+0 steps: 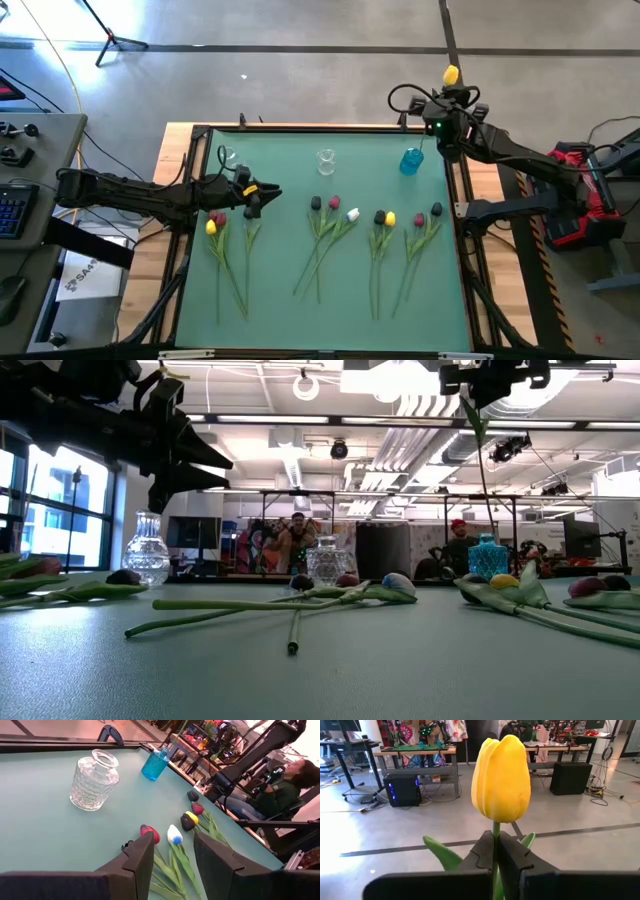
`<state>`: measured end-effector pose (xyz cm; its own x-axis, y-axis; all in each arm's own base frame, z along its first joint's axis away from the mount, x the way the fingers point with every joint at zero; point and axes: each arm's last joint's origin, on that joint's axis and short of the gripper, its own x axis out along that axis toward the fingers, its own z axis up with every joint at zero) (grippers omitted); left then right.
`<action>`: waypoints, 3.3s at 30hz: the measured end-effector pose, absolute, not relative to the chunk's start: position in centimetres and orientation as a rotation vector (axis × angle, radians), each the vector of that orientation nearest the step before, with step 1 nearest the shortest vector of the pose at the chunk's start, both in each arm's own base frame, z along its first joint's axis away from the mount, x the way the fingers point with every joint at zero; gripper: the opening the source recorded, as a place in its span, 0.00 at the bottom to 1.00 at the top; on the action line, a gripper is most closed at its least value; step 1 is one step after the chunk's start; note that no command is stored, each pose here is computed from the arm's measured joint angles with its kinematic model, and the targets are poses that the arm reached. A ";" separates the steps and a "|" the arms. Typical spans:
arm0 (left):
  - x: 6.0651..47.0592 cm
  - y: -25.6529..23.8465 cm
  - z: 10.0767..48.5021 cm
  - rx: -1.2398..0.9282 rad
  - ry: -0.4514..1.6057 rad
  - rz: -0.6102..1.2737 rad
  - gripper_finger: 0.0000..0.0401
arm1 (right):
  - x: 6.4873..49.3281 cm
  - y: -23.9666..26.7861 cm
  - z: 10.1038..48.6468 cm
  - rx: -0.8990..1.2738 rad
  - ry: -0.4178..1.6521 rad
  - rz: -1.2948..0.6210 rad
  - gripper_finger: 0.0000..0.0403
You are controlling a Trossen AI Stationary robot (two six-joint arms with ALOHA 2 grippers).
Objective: Sort flowers into vase by color
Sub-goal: Put the yellow tulip into the blue vase
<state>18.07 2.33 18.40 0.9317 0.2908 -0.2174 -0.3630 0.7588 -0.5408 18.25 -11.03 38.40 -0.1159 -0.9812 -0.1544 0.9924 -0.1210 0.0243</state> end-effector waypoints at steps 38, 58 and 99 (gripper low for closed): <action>18.0 2.3 18.1 -0.598 0.155 0.374 0.32 | 20.5 -11.9 34.0 0.226 0.314 -1.650 0.00; 17.9 2.3 17.9 -0.621 0.177 0.367 0.32 | 18.0 -13.7 34.8 0.672 0.419 -1.466 0.45; 17.6 1.2 16.6 -0.546 0.432 0.014 0.32 | 27.2 7.3 19.8 1.226 0.845 -1.148 0.34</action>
<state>17.59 1.15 16.59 0.9102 -0.1009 -0.4017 -0.1259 0.8566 -0.5004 27.24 7.29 19.77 0.2500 -0.1992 -0.9475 0.9639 -0.0415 0.2630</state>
